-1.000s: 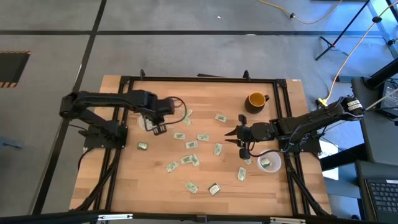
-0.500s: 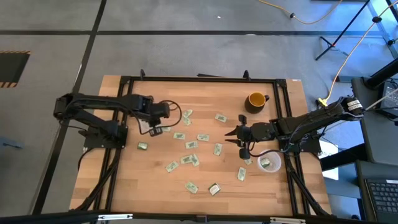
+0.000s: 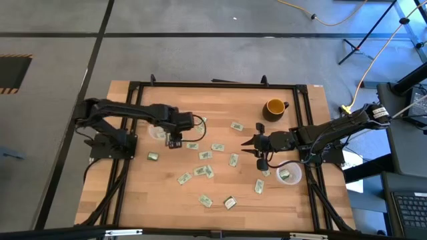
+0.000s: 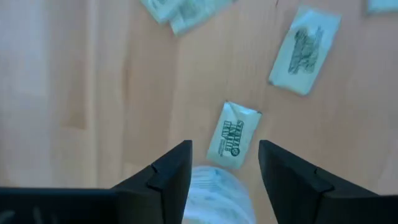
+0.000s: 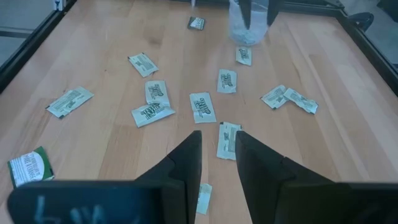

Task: Pick and place Stevia / Truvia into bins
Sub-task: Put the white stevia packet into the left transparent container

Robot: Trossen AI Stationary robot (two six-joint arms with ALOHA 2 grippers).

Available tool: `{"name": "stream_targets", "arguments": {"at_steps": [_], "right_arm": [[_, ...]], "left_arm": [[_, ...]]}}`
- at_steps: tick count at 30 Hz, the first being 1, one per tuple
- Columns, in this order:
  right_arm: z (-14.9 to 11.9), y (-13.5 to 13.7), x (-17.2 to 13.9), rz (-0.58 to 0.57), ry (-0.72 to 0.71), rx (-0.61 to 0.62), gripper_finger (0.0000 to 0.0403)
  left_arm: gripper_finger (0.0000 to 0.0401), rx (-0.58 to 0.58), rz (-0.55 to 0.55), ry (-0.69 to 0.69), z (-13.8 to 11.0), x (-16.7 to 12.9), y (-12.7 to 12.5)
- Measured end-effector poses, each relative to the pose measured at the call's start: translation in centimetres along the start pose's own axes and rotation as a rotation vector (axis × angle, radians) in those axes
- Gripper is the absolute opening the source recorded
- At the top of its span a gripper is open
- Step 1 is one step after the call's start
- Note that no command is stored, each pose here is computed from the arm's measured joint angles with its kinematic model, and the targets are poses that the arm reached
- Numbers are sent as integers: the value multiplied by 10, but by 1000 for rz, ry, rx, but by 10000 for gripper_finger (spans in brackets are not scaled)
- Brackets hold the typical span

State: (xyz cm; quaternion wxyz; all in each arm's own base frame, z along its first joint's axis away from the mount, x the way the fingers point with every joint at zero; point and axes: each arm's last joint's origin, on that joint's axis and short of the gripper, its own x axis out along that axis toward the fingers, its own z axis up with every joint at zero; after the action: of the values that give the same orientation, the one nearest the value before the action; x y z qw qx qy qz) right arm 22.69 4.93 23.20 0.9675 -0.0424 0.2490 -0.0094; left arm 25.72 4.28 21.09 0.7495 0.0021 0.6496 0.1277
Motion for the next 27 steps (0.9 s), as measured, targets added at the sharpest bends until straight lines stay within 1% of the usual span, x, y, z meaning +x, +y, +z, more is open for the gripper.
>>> {"name": "stream_targets", "arguments": {"at_steps": [4,8,14,18,22,27], "right_arm": [[0,0,0,0,0,0,101],[0,0,0,0,0,0,101],[0,0,0,0,0,1,101],[0,0,0,0,0,0,101],[0,0,0,0,0,0,101],[0,0,0,0,0,0,101]], "left_arm": [[177,37,-50,95,6,26,-2],[174,94,-84,142,12,49,-5],[175,88,-109,229,13,74,-1],[168,78,-154,256,13,81,1],[153,107,-154,260,13,82,1],[124,115,-158,260,13,83,0]]}}
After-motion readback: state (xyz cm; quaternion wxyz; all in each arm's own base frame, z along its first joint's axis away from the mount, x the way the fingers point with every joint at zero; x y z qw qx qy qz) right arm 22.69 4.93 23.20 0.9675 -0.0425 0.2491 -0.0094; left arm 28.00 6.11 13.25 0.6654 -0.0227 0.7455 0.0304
